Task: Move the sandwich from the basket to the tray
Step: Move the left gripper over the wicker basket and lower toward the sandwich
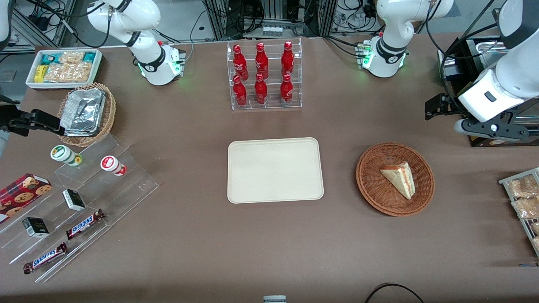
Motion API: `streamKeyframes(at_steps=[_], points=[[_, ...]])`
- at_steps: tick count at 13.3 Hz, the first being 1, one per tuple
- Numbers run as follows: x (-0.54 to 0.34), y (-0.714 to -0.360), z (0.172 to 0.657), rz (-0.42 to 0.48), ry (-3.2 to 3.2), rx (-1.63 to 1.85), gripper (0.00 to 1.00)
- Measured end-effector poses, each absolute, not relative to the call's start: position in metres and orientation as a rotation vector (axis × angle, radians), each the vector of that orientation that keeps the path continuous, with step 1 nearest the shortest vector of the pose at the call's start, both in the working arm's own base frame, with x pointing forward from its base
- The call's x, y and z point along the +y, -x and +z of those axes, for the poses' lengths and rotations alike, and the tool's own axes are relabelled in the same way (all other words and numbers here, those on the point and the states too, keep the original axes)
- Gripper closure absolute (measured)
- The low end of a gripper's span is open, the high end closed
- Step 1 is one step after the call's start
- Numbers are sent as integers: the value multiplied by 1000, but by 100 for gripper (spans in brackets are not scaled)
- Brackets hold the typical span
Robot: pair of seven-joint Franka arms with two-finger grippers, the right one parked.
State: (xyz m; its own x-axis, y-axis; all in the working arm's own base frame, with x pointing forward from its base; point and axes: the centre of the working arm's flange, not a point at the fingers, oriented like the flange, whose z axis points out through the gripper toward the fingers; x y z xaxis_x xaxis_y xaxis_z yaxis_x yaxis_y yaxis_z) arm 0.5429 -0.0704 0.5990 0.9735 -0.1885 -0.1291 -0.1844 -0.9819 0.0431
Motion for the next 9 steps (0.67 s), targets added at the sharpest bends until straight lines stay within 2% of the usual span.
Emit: streamKeyframes(at_steps=[5,9], points=[[-70,-544,585,-278,-3082,-288,0],[-67,-557,538,-399,-3070,-253,0]])
